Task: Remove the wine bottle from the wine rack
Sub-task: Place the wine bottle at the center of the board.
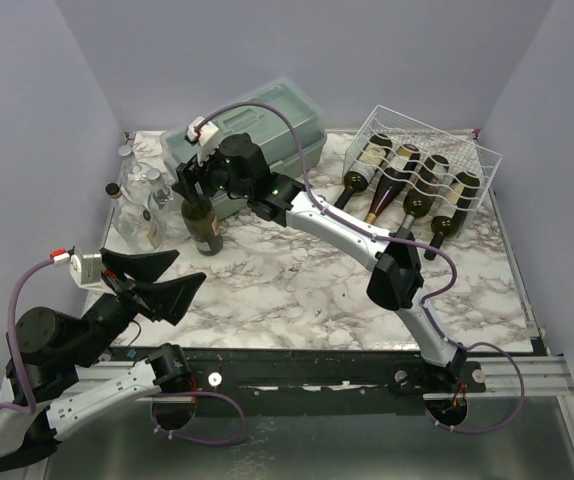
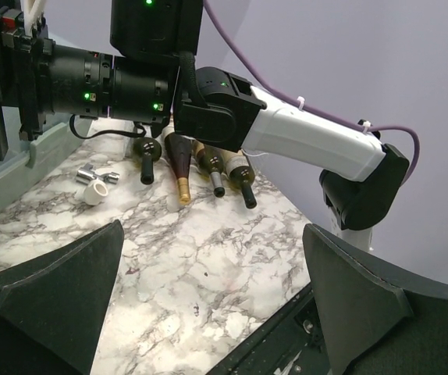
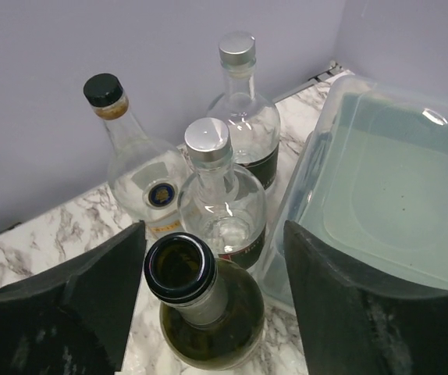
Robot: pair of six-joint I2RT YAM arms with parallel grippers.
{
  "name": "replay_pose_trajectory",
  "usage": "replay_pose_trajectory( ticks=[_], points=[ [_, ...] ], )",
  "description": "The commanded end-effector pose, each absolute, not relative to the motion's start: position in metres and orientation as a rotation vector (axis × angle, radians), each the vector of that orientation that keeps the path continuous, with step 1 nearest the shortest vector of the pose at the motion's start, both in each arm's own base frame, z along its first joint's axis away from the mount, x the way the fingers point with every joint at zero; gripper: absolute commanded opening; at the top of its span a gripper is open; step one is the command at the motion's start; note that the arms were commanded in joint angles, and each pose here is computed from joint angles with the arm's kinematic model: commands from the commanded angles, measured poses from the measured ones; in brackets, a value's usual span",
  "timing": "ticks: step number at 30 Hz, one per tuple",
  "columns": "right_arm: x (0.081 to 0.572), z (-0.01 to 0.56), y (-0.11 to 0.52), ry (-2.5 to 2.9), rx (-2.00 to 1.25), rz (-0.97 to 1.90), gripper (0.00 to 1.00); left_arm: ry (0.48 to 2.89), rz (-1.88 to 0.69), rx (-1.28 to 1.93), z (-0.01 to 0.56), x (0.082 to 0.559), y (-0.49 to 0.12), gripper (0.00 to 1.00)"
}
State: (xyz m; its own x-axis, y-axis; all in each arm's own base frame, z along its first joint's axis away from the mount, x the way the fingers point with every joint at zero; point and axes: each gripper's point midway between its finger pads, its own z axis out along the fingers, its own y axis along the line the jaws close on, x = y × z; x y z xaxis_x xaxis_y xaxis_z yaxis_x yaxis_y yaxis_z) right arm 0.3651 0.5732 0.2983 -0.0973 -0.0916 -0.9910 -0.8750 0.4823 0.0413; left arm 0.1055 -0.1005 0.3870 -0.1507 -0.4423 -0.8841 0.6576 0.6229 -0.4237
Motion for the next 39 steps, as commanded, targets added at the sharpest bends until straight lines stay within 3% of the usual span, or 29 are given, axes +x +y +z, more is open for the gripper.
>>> replay_pose_trajectory(
  ticks=[1,13,24,32,39],
  points=[
    [0.362,0.314,0.572,1.514,-0.840,0.824,0.78,1.440,-0.958,0.183,0.383,0.107,-0.100,0.99],
    [0.310,0.346,0.539,1.508,-0.999,0.916,0.96,1.448,-0.986,0.249,0.384,0.105,-0.115,0.99],
    [0.256,0.336,0.469,1.519,-1.250,0.894,0.97,1.464,-1.028,0.340,0.379,0.104,-0.144,0.99],
    [0.270,0.336,0.373,1.553,-1.233,0.824,0.97,1.492,-1.047,0.398,0.370,0.113,-0.177,0.99],
    [0.290,0.300,0.279,1.689,-1.086,0.700,0.99,1.545,-1.036,0.475,0.363,0.127,-0.216,0.99]
  ],
)
